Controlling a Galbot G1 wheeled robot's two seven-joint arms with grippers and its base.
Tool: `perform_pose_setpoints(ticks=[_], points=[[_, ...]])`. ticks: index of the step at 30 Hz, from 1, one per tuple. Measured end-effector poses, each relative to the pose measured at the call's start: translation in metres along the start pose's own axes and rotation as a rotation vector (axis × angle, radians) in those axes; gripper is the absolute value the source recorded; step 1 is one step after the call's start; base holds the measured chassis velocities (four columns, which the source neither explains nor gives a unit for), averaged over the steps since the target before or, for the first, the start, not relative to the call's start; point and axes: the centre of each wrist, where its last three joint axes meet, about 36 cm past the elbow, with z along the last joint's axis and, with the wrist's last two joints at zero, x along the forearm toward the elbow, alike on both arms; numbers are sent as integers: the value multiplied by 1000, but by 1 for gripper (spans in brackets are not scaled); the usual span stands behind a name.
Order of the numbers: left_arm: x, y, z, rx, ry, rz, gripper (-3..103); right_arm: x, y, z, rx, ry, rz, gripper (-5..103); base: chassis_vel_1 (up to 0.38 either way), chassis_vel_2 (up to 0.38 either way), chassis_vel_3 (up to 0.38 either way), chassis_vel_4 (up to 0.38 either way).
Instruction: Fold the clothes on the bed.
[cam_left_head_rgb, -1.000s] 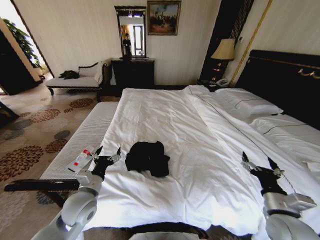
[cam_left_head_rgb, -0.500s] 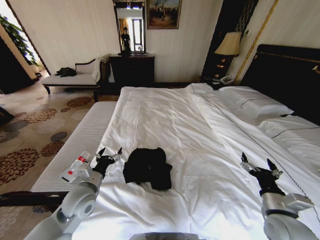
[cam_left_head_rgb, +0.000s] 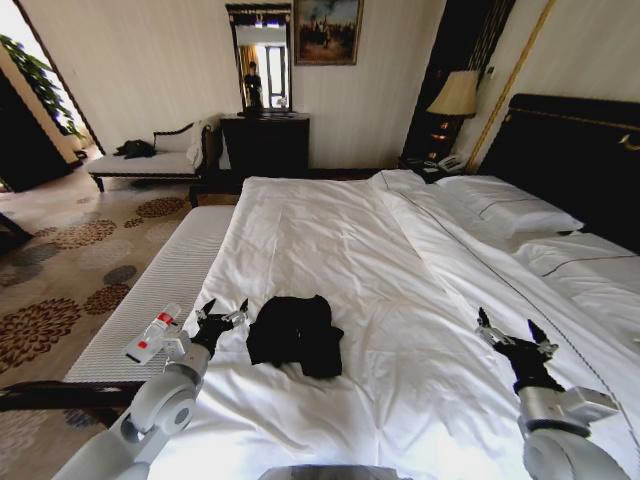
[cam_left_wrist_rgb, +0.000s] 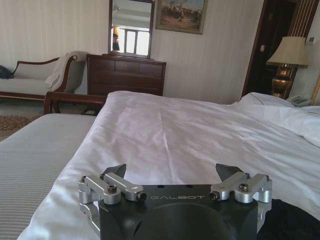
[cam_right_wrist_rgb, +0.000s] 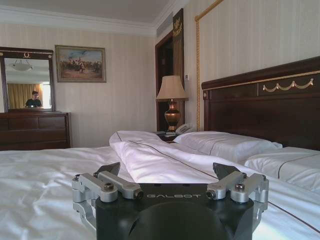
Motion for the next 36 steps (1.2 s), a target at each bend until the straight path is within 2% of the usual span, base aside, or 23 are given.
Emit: perform_pose_setpoints(ticks=[25,30,36], points=[[1,1,-2,3,-1,-4,100,4,2,0,4,-8,8,100,20,-17,-22,18],[-10,8,-4,47,30,-7,100,6,1,1,8,-4,9,100,0,0,0,0],[-34,35,-14,141,128,17,100,6,0,1,16,-2,3,100,0,0,0,0]])
